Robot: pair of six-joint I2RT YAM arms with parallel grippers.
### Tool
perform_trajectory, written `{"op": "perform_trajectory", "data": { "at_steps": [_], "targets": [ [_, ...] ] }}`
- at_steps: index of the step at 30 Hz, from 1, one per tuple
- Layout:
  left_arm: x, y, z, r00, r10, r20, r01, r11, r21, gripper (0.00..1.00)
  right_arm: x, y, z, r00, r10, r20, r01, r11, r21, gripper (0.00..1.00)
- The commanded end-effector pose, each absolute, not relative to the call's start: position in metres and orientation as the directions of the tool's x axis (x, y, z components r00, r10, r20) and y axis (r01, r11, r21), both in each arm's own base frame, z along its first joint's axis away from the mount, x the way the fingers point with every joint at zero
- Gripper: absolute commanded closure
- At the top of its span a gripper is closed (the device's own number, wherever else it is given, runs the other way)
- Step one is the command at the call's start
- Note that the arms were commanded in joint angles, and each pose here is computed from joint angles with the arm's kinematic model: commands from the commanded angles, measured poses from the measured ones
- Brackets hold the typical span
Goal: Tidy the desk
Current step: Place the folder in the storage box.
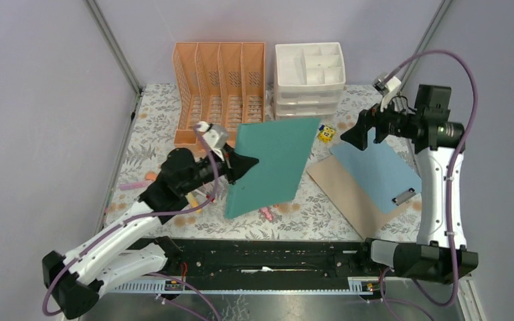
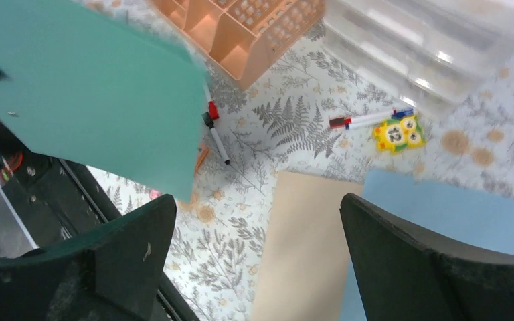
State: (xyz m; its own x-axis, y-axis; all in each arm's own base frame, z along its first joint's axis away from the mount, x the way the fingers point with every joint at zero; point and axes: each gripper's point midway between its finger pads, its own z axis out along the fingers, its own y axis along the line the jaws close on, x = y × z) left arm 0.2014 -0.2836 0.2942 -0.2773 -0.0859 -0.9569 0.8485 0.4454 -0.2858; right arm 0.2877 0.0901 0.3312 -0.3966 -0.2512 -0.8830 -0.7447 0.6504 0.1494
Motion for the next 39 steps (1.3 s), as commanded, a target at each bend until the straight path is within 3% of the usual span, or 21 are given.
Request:
{"op": "perform_trajectory", "data": {
  "at_steps": [1, 6, 14, 15, 17, 29, 39],
  "targets": [
    [0.238, -0.237, 0.351, -0.100, -0.310, -0.945, 0.689, 0.664, -0.291, 1.00, 0.305, 0.089, 0.322, -0.426, 0.019, -0.905, -0.640, 0.700, 0.316, 0.00],
    [0.266, -0.200, 0.398, 0.060, -0.374, -0.925, 0.536, 0.794, -0.286, 1.00, 0.290, 0.095, 0.284, -0.421, 0.086, -0.903, -0.635, 0.683, 0.361, 0.00],
    [0.306, -0.166, 0.458, 0.247, -0.290, -0.924, 0.303, 0.929, -0.211, 1.00, 0.279, 0.093, 0.252, -0.467, 0.101, -0.878, -0.606, 0.686, 0.401, 0.00],
    [0.308, -0.161, 0.462, 0.269, -0.280, -0.921, 0.278, 0.939, -0.204, 1.00, 0.289, 0.091, 0.262, -0.384, 0.078, -0.920, -0.646, 0.689, 0.328, 0.00],
    [0.314, -0.149, 0.470, 0.306, -0.262, -0.915, 0.219, 0.955, -0.200, 1.00, 0.291, 0.089, 0.260, -0.365, 0.063, -0.929, -0.653, 0.694, 0.304, 0.00],
    [0.367, -0.094, 0.462, 0.334, -0.149, -0.931, 0.012, 0.988, -0.153, 1.00, 0.295, 0.082, 0.256, -0.372, 0.067, -0.926, -0.627, 0.717, 0.304, 0.00],
    [0.421, -0.087, 0.453, 0.349, -0.144, -0.926, 0.068, 0.989, -0.129, 1.00, 0.296, 0.080, 0.254, -0.378, 0.067, -0.923, -0.624, 0.718, 0.308, 0.00]
  ]
}}
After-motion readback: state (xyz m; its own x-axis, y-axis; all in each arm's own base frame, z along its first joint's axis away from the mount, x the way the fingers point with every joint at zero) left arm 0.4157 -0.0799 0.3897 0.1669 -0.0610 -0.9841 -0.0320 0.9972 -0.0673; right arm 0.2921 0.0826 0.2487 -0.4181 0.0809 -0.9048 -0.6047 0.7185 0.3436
